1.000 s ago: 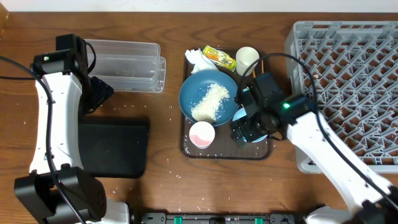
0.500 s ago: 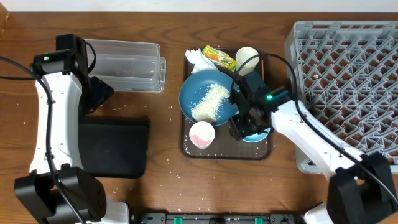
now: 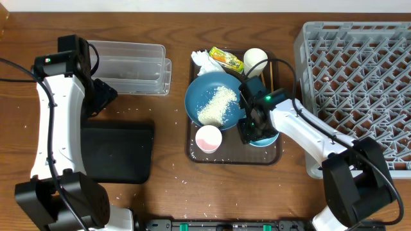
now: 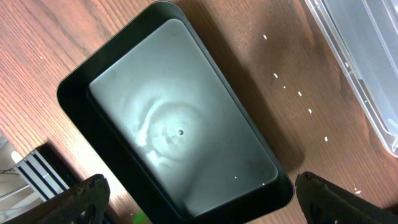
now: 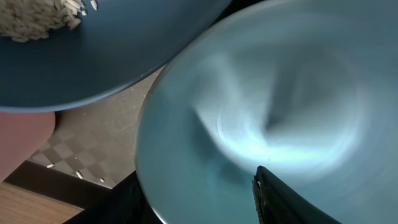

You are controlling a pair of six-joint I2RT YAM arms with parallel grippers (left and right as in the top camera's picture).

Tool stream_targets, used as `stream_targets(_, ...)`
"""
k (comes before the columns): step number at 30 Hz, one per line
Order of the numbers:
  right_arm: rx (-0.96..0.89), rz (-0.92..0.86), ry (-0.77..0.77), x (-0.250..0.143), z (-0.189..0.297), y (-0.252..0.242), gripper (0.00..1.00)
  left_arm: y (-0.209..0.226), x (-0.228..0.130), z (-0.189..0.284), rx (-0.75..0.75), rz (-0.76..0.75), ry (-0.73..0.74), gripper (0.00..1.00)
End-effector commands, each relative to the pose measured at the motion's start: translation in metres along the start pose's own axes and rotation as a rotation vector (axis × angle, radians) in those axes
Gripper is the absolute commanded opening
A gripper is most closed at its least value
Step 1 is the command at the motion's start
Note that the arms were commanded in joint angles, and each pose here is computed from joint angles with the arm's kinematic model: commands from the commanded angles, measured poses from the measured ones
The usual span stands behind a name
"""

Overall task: Sort waste into correct bins and load items into the dishwasher rack
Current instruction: 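Grasp the light blue bowl rim with the right gripper and lift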

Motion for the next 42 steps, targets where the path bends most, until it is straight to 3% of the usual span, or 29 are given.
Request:
stream_targets(1,-0.001,-0.003,-0.009,0.002,0.001,0.007,0.54,0.004,-0.001,0.004,-0.001,-0.001,-0.009,0.98)
stream_targets(6,-0.002,0.031,-0.040,0.004,-0.001,0.017,0.55,0.004,-0.001,0.004,-0.001,-0.001,-0.009,0.98)
stream_targets(11,-0.018,0.062,-0.067,0.004,-0.001,0.026,0.45,0.004,-0.001,0.004,-0.001,-0.001,-0.009,0.98)
stream_targets(16,-0.071,0.059,-0.075,0.003,-0.002,0.024,0.42,0.004,-0.001,0.004,-0.001,-0.001,-0.010,0.98)
stream_targets(36,0.014,0.028,0.000,-0.007,-0.001,0.031,0.01,0.004,-0.001,0.004,-0.001,-0.001,-0.009,0.98)
stream_targets(42,0.002,0.021,0.028,-0.008,0.008,0.031,0.01,0.004,-0.001,0.004,-0.001,-0.001,-0.009,0.98)
Point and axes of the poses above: each gripper's point midway between its finger pads, its own z axis back along the fingers, its own y axis along the line the jaws close on, x = y × z, the point moved 8 cm from there along z, back along the fingers, and after that the axes turned 4 degrees about -z, right-handed, at the moved point
